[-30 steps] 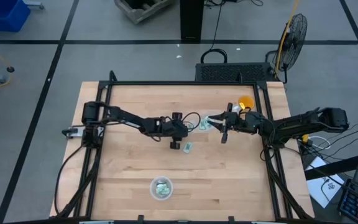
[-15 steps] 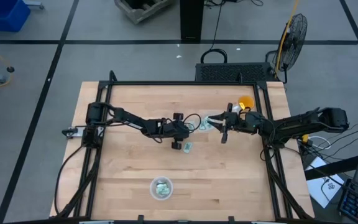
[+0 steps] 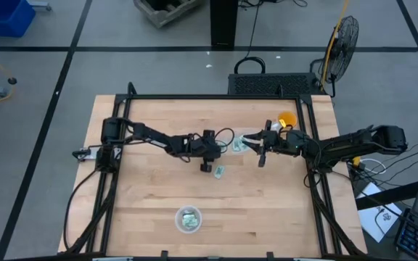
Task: Pick and place Stevia / Truvia into bins
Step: Put the stevia packet into the transparent container
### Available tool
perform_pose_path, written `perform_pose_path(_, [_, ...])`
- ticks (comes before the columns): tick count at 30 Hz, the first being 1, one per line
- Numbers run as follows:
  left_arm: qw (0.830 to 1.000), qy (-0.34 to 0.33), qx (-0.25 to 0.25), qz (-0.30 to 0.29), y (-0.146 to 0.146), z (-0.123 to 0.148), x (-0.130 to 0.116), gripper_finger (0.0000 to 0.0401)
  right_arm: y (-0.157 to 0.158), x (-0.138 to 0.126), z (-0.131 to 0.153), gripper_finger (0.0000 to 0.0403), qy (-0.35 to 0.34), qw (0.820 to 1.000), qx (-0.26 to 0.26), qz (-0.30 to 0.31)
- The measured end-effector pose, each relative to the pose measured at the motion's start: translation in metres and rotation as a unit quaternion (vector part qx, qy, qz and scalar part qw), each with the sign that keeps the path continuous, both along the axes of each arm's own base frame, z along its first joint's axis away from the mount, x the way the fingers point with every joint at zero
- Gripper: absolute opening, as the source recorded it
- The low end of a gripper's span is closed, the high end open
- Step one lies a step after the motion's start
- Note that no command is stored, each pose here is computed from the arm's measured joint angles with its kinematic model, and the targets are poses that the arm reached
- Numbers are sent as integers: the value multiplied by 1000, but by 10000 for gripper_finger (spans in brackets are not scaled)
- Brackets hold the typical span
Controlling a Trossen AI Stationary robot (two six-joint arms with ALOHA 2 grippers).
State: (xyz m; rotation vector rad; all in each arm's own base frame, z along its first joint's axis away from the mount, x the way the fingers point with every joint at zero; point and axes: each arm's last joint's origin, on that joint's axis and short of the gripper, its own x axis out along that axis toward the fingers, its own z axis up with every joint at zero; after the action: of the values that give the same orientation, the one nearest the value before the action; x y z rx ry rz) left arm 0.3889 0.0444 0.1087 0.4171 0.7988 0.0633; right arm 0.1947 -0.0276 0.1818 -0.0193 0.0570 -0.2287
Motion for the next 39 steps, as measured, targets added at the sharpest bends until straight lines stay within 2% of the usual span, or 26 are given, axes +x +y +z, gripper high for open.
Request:
perform_pose_path(13, [1000,-5,-5,12,8,0,-1,54,0,0,0,93,0,1000,0,0])
perform_pose_path(20, [1000,-5,-6,11,8,0,-1,7,0,0,0,93,0,1000,0,0])
perform_pose_path(31, [999,-22,-11,23,2,3,2,5,0,0,0,93,0,1000,0,0])
perform_pose_path(35, [998,-19,15,50,-10,15,-1,4,0,0,0,93,1,1000,0,0])
perform_pose_path(39, [997,-22,46,57,-26,39,-8,3,0,0,0,93,1,1000,0,0])
